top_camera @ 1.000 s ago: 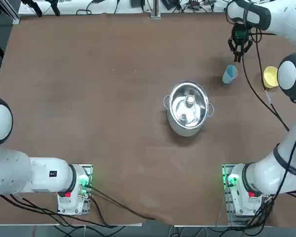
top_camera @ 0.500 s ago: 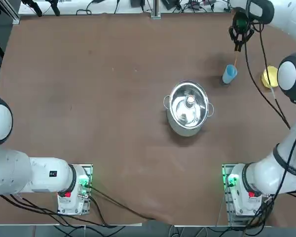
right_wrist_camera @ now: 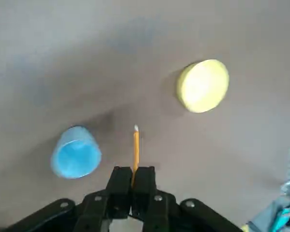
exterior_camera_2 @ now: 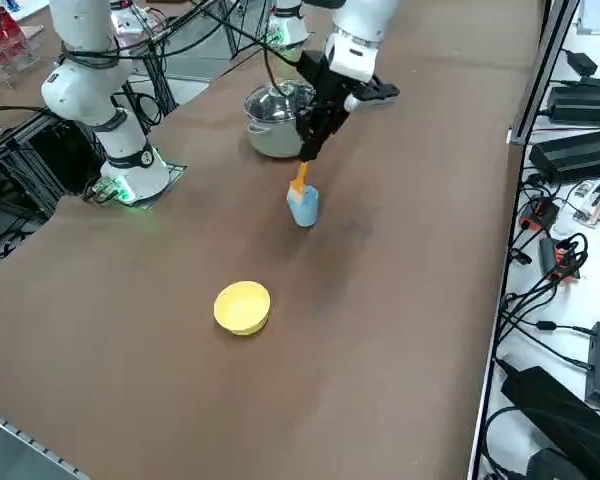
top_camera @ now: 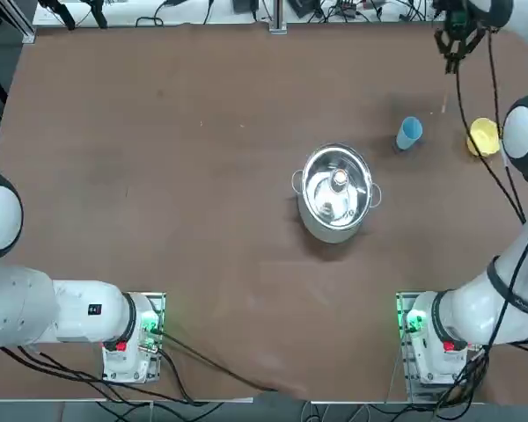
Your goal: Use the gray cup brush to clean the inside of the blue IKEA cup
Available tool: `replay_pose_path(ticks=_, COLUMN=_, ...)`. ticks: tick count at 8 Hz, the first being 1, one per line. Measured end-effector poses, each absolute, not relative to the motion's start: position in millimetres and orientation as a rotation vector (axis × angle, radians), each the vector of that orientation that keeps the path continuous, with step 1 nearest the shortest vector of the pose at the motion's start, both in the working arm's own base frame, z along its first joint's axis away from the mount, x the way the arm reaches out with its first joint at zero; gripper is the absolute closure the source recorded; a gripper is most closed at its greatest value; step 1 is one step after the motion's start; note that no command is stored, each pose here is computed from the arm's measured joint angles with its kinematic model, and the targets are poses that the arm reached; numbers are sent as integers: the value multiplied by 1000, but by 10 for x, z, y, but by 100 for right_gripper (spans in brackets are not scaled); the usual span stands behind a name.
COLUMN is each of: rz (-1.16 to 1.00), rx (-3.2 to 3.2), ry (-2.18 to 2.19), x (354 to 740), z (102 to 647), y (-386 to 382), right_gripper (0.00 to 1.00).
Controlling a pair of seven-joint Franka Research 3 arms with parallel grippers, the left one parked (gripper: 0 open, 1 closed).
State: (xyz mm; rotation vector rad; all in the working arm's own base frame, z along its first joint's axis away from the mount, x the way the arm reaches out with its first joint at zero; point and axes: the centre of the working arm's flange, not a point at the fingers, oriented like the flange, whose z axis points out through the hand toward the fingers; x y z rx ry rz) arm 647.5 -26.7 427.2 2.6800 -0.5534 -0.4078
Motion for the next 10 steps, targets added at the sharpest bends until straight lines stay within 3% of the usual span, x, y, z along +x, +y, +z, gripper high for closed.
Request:
replay_pose_path(ticks=7, rz=-302, rx=2409, ry=-359, x=6205, z=2951, y=-1209, right_gripper=96)
replay_pose_path(ticks=10, rz=-287, rx=2410, ry=-392, x=6048, z=2663, y=-1280, right_gripper=96)
